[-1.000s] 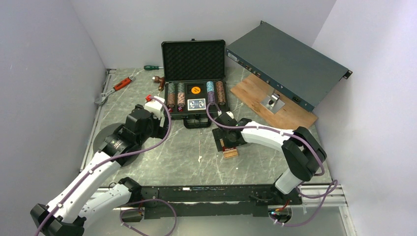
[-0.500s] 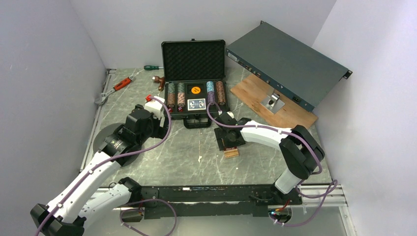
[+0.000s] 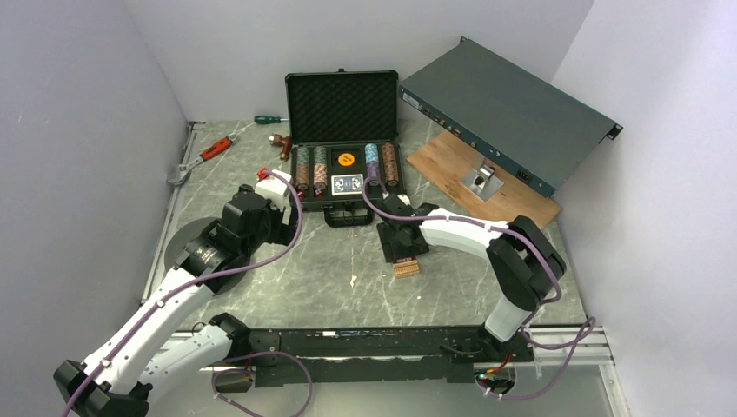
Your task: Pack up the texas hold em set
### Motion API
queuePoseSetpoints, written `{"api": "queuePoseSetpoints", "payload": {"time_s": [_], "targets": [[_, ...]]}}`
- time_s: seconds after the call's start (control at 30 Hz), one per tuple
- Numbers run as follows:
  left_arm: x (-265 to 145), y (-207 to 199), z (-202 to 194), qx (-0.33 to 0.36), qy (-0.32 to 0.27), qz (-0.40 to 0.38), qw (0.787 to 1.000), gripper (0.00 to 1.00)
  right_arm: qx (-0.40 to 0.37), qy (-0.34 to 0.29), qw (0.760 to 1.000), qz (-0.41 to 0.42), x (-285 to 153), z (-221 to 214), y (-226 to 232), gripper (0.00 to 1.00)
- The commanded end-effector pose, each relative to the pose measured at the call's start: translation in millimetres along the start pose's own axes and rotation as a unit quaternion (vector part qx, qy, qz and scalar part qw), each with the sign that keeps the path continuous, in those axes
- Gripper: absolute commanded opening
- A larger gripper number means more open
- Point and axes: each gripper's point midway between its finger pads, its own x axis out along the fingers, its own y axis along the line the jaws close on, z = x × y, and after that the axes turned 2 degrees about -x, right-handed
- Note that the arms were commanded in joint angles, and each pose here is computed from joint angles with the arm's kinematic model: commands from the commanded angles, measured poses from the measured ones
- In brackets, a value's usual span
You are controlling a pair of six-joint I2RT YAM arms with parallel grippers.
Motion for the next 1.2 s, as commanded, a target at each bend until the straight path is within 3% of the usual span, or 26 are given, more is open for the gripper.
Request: {"api": "queuePoseSetpoints", "payload": {"time_s": [0.0, 0.23, 0.5, 0.77, 1.0, 1.17], "targets": [[-1.5, -2.1, 11.0, -0.003, -0.023, -0.008, 1.0, 0.91, 0.032, -0.021, 0.999, 0.003, -1.7, 33.5, 13.7, 0.56], [-2.1, -2.9, 12.1, -0.003, -0.025, -0.011, 1.0, 0.91, 0.06, -0.004, 0.998, -0.002, 8.3, 39.3, 22.6, 0.57], [-4.0, -4.4, 13.9, -0.005, -0.029, -0.016, 0.999, 0.9, 0.062, -0.002, 0.998, -0.016, 3.6, 41.8, 18.6, 0.76], [-4.9, -5.1, 14.8, -0.005, -0.031, -0.019, 0.999, 0.9, 0.065, 0.004, 0.998, -0.02, 5.9, 42.1, 19.2, 0.78], [-6.1, -3.8, 15.6, -0.005, -0.034, -0.017, 0.999, 0.9, 0.067, 0.008, 0.997, -0.02, 9.5, 41.5, 21.4, 0.69], [-8.2, -2.7, 16.6, -0.006, -0.038, -0.015, 0.999, 0.91, 0.07, 0.008, 0.997, -0.02, 8.1, 43.0, 23.2, 0.55]]}}
